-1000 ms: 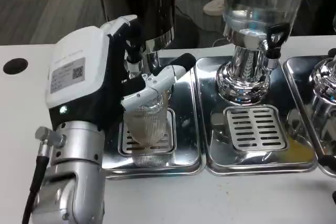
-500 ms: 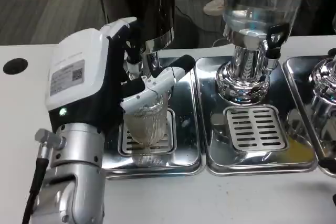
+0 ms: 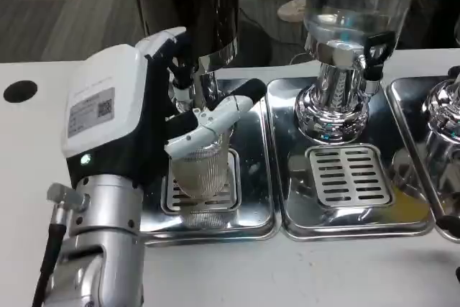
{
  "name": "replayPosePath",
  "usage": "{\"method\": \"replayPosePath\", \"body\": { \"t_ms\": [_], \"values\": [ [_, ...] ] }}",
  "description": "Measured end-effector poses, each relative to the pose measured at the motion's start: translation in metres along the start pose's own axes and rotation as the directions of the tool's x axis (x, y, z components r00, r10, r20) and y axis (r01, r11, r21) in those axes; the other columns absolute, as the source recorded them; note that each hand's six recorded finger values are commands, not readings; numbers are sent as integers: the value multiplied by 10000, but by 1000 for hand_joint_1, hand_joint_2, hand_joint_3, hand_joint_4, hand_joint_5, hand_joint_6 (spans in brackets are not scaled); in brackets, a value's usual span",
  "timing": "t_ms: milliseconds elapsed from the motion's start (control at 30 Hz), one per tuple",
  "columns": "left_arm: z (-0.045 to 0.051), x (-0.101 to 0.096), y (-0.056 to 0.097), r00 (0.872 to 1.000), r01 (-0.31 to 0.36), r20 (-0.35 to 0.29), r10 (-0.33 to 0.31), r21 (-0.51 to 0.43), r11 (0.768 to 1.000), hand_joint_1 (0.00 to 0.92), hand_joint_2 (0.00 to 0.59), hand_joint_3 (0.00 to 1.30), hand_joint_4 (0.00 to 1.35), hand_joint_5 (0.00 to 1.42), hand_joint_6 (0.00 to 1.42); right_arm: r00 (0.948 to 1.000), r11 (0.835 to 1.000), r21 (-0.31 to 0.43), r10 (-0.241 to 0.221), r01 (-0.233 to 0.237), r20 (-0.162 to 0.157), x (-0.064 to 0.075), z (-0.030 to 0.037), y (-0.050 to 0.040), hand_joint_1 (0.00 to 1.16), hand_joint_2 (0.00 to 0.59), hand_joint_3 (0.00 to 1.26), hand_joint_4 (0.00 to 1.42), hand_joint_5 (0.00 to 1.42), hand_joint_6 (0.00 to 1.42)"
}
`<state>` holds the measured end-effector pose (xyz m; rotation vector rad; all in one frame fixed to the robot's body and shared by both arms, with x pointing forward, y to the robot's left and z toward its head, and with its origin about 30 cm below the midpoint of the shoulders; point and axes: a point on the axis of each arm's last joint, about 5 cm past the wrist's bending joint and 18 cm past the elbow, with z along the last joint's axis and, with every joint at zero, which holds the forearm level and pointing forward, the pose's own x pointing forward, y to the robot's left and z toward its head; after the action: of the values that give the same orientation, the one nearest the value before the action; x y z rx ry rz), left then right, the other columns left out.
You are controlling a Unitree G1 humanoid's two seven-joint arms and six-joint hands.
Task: Grasp the cup under the faucet to collect the drink, then remove the cup.
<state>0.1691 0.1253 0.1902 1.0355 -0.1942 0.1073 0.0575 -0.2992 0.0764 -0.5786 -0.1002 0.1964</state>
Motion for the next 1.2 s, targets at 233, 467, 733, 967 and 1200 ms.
{"method": "replayPosePath", "body": {
  "t_ms": [233, 467, 733, 967, 1200],
  "values": [
    [10, -3, -10, 10000, 39, 22, -39, -54, 10000, 97, 73, 309, 259, 775, 980, 10000, 10000, 47, -9, 9, 24, -1, 0, -4, 517, 400, 286, 201, 194, 120],
    [23, -4, -31, 10000, 72, 33, -72, -102, 9999, 97, 73, 309, 259, 775, 979, 10000, 10000, 45, -10, 9, 30, -1, 0, -4, 517, 400, 286, 201, 194, 120],
    [25, -15, -48, 10000, 87, 40, -86, -120, 9999, 97, 73, 309, 259, 775, 979, 10000, 10000, 43, -12, 12, 40, 2, 0, -5, 517, 400, 286, 201, 194, 120],
    [25, -35, -88, 9999, 163, 10, -163, -137, 9998, 106, 74, 310, 260, 775, 978, 10000, 10000, 42, -22, 22, 54, 9, -2, -6, 515, 398, 285, 193, 194, 120],
    [46, -68, -123, 9997, 221, 110, -219, -216, 9995, 112, 76, 310, 260, 775, 978, 9999, 10000, 32, -37, 37, 104, 24, -1, -9, 510, 394, 285, 191, 194, 120]
  ]
}}
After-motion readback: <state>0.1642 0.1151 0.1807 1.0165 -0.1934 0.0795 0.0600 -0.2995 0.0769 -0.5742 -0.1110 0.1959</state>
